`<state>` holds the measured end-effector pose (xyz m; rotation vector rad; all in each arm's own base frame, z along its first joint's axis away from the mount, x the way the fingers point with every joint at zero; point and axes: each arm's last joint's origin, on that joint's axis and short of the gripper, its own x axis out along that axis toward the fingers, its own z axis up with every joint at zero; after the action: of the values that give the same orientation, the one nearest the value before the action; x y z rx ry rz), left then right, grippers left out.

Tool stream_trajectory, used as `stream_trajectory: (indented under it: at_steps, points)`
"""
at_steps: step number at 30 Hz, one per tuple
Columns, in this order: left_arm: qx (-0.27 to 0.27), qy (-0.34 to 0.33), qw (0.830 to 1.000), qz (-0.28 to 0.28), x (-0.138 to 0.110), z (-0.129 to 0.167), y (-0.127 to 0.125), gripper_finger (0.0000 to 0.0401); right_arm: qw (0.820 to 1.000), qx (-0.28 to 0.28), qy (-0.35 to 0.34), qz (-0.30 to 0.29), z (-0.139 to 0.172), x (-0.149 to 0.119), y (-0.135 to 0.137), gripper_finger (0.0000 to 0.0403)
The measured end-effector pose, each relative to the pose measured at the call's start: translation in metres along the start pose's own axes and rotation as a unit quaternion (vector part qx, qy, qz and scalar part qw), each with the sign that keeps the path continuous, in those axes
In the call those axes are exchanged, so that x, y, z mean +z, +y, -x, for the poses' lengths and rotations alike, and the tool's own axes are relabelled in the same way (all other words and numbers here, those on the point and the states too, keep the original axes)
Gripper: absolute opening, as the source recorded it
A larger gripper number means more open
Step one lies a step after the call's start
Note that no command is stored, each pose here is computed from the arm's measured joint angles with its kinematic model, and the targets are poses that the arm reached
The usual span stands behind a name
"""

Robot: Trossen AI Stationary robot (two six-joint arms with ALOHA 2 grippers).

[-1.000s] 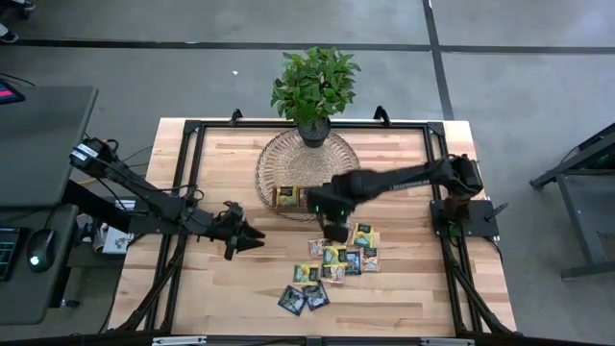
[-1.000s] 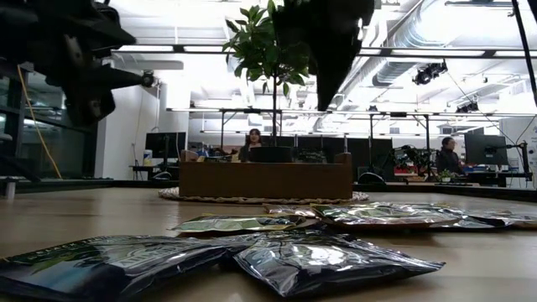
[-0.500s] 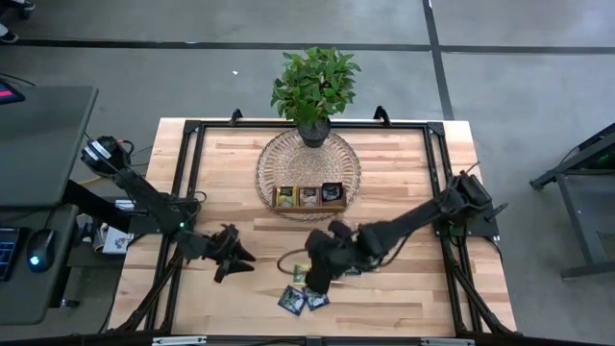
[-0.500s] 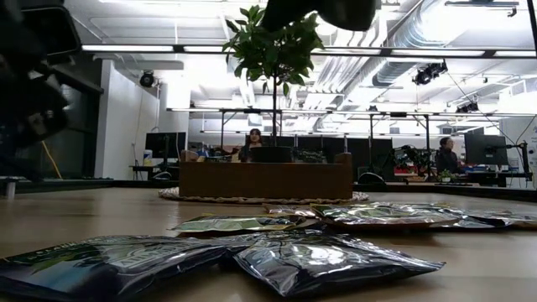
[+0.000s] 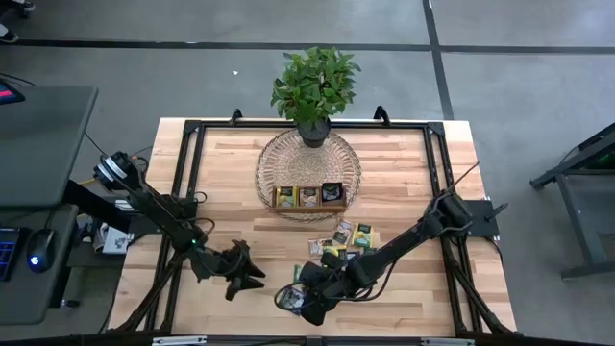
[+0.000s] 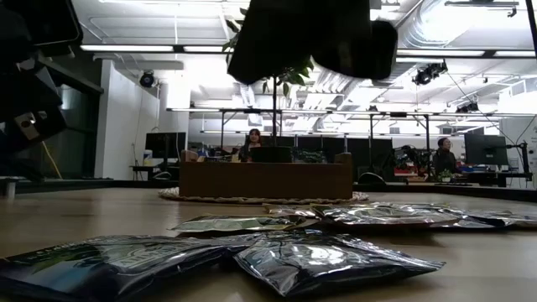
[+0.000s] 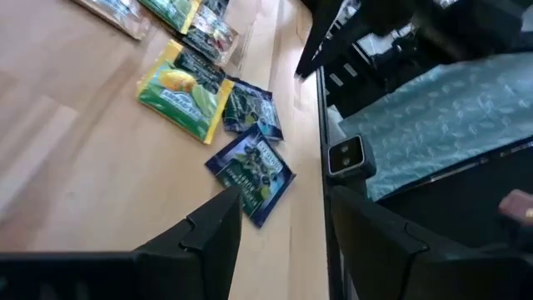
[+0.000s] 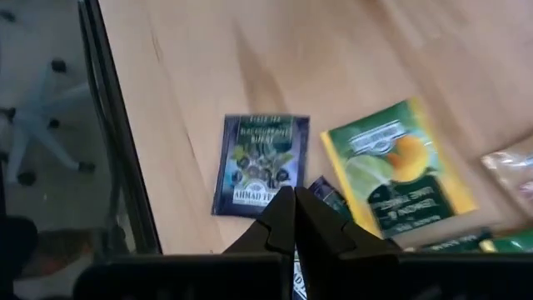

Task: Pick & Place Tea
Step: Put the violet tea bag into the right section of the wooden organizer

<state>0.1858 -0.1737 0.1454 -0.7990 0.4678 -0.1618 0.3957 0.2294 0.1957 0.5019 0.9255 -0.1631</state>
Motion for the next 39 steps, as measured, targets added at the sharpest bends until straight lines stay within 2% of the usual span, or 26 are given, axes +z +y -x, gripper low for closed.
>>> stream_trajectory:
  at_steps: [3,9,13,20,39]
  points:
    - [0.013,0.004,1.000,0.009,-0.005,-0.012,-0.002,0.0184,1.000,0.012,0.004,0.018,-0.009,-0.003,0.001,0.0000]
    - [0.051,0.040,0.996,0.063,-0.018,-0.030,0.001,0.0184,0.998,0.041,0.000,0.039,-0.030,-0.011,0.006,0.0000]
    - [0.049,0.050,0.993,0.092,-0.021,-0.038,-0.003,0.0184,0.998,0.037,0.006,0.044,-0.038,-0.017,0.006,0.0000]
    - [0.046,0.037,0.993,0.098,-0.018,-0.044,-0.010,0.0184,0.997,0.044,0.005,0.058,-0.042,-0.022,0.009,0.0000]
    - [0.070,0.029,0.992,0.102,-0.019,-0.044,-0.006,0.0184,0.997,0.030,-0.004,0.073,-0.049,-0.028,0.009,0.0000]
